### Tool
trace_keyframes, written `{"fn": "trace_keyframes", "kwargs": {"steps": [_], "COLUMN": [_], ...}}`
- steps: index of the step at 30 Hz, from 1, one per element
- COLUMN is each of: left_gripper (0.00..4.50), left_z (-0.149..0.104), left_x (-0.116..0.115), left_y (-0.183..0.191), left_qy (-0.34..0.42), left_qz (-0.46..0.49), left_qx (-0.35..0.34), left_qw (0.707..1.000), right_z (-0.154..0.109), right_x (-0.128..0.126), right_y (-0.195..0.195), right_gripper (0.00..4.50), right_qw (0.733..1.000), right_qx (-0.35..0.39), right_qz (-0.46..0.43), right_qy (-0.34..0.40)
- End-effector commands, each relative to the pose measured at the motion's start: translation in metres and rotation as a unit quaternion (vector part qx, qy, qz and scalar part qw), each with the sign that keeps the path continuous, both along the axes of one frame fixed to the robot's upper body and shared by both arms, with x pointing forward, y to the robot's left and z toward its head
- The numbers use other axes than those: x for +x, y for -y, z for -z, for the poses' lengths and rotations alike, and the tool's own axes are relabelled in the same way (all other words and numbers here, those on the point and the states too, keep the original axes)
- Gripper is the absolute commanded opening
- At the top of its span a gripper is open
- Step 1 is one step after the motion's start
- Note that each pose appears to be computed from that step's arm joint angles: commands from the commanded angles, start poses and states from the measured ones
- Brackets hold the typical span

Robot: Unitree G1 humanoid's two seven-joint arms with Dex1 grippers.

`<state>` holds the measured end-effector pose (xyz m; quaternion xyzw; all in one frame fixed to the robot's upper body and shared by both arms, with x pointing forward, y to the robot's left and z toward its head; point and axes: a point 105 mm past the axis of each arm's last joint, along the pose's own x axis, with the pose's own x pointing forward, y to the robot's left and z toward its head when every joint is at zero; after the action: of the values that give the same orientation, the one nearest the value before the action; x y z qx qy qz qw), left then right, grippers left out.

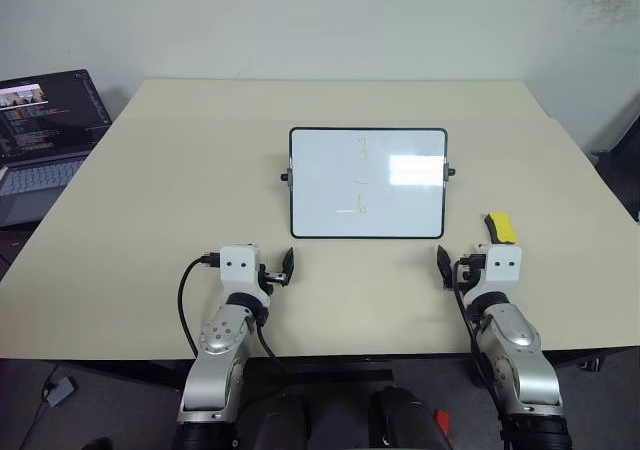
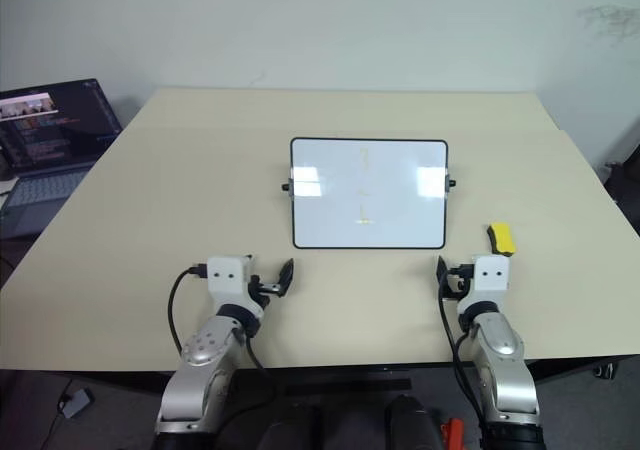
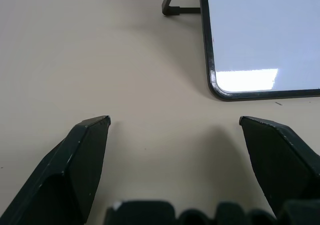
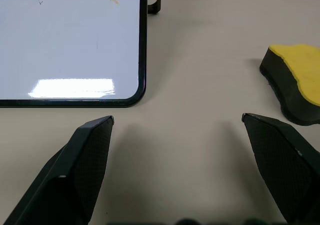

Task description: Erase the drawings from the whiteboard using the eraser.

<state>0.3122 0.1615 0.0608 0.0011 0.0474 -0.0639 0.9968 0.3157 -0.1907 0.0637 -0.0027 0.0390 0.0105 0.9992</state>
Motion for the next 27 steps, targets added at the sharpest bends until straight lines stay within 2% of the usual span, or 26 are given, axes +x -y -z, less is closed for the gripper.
{"fn": "trace_keyframes", "kwargs": {"steps": [1, 3, 27], "left_gripper": [4.50, 4.50, 4.50], "left_z": [0.0057, 0.0038, 0.0044], "left_x": [-0.0039, -0.0044, -0.0032], "left_y": [0.0078, 0.0079, 0.0048], "left_qy": [-0.016, -0.010, -0.013], "left_qz": [0.021, 0.015, 0.010], "left_qx": [-0.016, -0.031, -0.023], "left_qw": [1.000, 0.999, 1.000], "right_z": [-0.0099, -0.0101, -0.0073], "right_x": [0.0011, 0.0012, -0.0012], "right_y": [-0.0005, -0.0008, -0.0049], "right_gripper": [4.47, 4.47, 4.47], "right_qw": [1.000, 1.000, 1.000], "right_qx": [0.000, 0.000, 0.005], "right_qz": [-0.002, -0.004, -0.001], "right_qy": [0.019, 0.020, 0.018]}}
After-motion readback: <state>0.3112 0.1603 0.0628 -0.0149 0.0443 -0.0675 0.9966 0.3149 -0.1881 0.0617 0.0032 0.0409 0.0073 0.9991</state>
